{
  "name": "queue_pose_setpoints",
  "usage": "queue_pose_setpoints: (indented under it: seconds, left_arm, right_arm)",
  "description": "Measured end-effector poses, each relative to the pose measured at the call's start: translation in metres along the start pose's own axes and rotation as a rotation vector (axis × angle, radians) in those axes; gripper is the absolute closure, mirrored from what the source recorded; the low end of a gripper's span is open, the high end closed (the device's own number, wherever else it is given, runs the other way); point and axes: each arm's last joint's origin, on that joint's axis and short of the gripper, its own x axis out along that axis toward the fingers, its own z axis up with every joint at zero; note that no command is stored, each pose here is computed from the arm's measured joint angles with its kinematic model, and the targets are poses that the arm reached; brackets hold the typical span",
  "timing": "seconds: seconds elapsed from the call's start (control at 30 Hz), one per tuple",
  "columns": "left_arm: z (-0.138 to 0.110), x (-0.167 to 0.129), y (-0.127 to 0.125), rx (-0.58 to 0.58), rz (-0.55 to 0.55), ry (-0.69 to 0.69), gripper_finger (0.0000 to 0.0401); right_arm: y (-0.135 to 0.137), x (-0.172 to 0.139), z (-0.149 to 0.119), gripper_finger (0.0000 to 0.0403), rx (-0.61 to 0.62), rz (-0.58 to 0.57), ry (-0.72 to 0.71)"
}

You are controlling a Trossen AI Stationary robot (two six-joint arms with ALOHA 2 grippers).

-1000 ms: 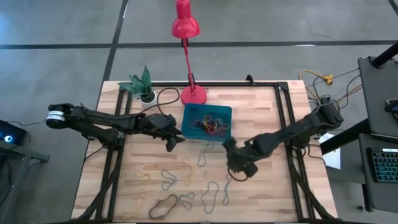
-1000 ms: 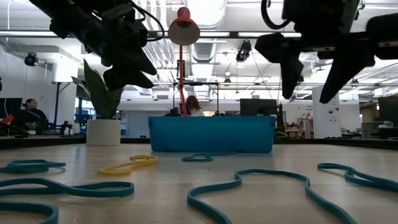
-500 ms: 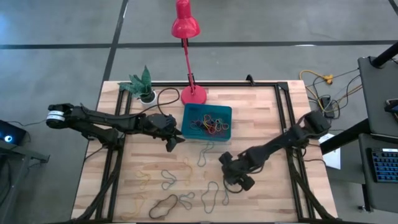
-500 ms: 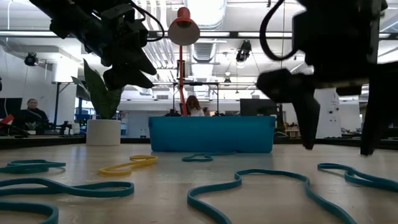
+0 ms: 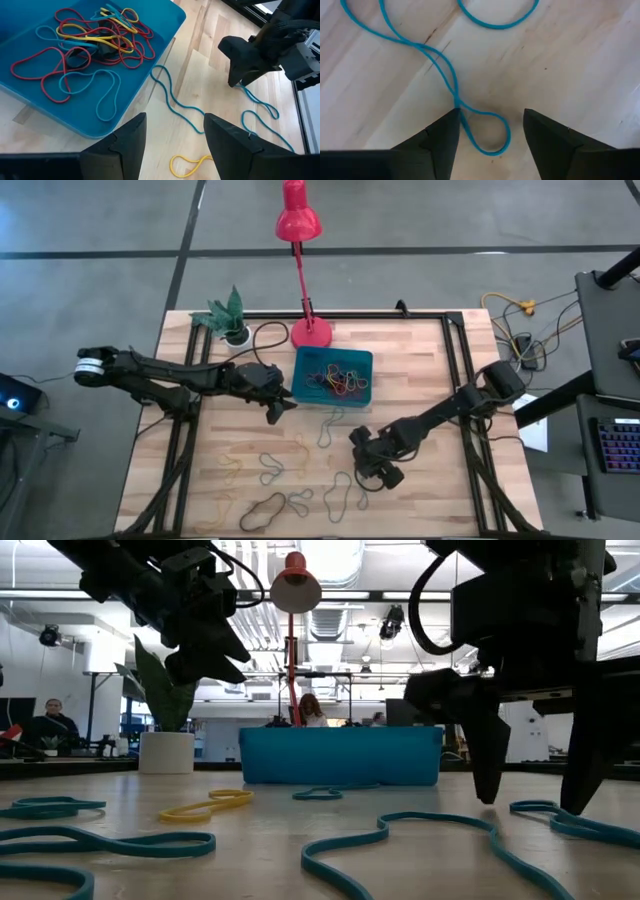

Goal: Pick and place rubber bands into bin
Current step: Put the blue rubber band into the blue bin

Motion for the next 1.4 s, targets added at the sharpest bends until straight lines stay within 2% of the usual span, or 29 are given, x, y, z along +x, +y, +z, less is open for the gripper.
queue_pose_setpoints:
  seconds: [0.17, 0.33, 0.5, 0.73, 0.87, 1.03, 1.23, 1.4]
  left_arm:
    - [0.000, 0.000, 0.000, -0.001, -0.006, 0.005, 0.0218]
    - [0.000, 0.000, 0.000, -0.001, -0.006, 0.005, 0.0218]
    - [-0.001, 0.000, 0.000, 0.000, -0.006, 0.006, 0.0218]
    - [-0.001, 0.000, 0.000, 0.000, -0.005, 0.006, 0.0218]
    - [-0.001, 0.000, 0.000, 0.002, -0.005, 0.005, 0.0218]
    - [-0.001, 0.000, 0.000, 0.010, -0.005, 0.006, 0.0218]
    - [-0.001, 0.000, 0.000, 0.011, -0.005, 0.006, 0.0218]
    - [-0.001, 0.000, 0.000, 0.011, -0.005, 0.005, 0.0218]
  right_arm:
    - [0.000, 0.005, -0.001, 0.0251, 0.056, 0.007, 0.011]
    - [0.001, 0.005, -0.002, 0.0317, 0.066, 0.011, 0.020]
    - [0.001, 0.006, -0.003, 0.0377, 0.142, 0.008, 0.028]
    - [-0.001, 0.000, 0.001, 0.0394, 0.394, -0.021, 0.025]
    - [-0.011, -0.018, 0.010, 0.0395, 0.517, -0.205, -0.037]
    - [-0.035, -0.067, 0.023, 0.0395, 0.675, -0.433, -0.212]
    - [-0.073, -0.131, 0.017, 0.0395, 0.850, -0.768, -0.397]
    - [-0.109, -0.170, 0.002, 0.0395, 1.010, -1.057, -0.492]
